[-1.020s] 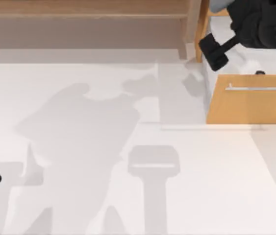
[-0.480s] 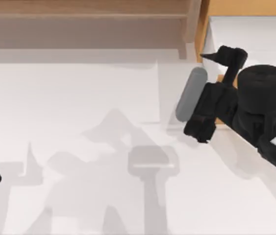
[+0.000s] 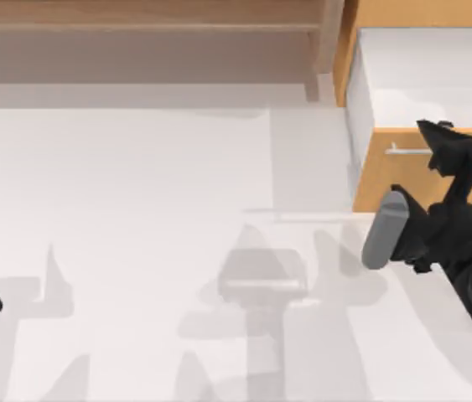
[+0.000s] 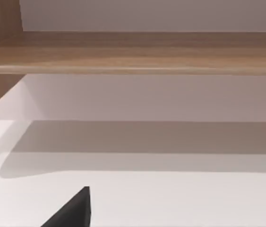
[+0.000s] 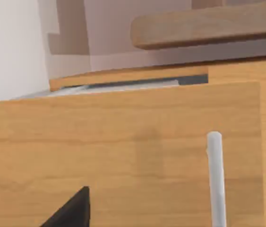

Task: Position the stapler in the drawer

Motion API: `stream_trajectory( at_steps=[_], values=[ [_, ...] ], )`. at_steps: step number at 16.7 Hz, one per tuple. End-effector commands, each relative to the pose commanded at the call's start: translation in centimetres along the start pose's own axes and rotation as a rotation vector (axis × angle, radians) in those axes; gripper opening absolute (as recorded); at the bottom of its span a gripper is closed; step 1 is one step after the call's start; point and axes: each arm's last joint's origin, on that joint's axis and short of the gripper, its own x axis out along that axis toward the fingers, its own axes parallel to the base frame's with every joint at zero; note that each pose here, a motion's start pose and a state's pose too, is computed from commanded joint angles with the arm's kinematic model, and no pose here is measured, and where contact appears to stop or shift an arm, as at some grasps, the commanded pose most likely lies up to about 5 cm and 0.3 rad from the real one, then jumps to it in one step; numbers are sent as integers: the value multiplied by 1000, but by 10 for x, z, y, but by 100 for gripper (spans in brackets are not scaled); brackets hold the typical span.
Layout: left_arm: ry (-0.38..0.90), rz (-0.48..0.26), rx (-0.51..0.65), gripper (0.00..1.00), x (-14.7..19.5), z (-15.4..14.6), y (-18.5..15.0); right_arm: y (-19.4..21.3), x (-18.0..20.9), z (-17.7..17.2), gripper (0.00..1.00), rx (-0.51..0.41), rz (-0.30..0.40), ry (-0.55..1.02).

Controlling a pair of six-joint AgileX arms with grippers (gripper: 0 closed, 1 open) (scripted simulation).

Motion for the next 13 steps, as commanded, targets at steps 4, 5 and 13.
stream_trajectory(
  at_steps=[4,5,13],
  values=[
    [0,0,0,100,0,0,0,8,-15,-27,100,-79,-76,147],
    [0,0,0,100,0,0,0,9,-18,-33,100,-90,-88,179],
    [0,0,0,100,0,0,0,12,-20,-41,100,-104,-100,228]
  ],
)
